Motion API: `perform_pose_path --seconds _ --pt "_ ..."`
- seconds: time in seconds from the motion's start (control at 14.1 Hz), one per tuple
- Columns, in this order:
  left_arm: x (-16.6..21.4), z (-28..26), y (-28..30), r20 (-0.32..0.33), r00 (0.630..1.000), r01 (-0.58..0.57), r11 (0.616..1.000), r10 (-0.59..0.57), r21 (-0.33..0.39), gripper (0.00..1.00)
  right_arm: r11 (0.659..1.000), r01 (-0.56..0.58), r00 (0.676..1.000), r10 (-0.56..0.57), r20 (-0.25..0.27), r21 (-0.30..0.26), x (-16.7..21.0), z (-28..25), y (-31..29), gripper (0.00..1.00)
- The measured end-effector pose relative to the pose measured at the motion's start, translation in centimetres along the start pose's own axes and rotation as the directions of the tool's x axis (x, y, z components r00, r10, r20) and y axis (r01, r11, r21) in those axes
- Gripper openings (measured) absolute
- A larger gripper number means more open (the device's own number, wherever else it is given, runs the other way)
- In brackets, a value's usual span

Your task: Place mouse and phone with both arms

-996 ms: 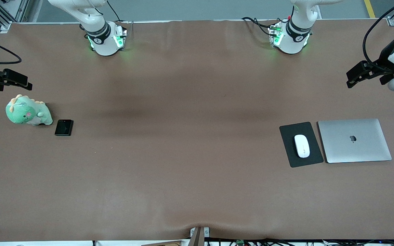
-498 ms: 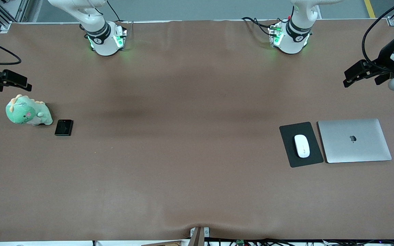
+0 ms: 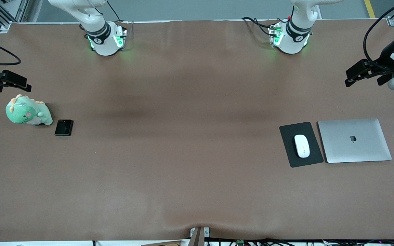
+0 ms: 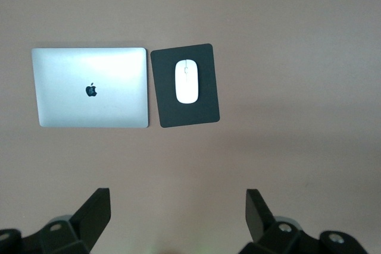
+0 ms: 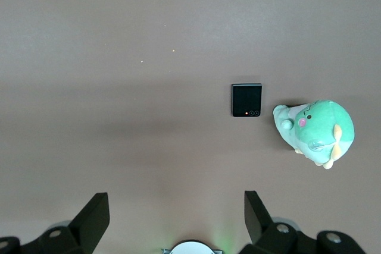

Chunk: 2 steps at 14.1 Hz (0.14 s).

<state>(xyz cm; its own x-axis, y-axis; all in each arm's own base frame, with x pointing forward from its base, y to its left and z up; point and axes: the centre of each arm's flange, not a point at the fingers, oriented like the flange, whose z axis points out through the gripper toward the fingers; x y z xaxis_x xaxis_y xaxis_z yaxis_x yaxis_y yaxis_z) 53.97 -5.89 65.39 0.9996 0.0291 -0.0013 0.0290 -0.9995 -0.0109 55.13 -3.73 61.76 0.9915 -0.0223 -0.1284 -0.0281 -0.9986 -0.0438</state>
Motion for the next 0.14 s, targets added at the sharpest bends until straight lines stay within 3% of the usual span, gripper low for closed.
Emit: perform_pose_path --seconds 0.14 --pt "0.00 0.01 -0.03 0.000 1.000 0.000 1.000 0.000 0.003 1.00 1.000 -0.001 1.000 0.001 -0.002 -0.001 0.01 -0.01 0.05 1.00"
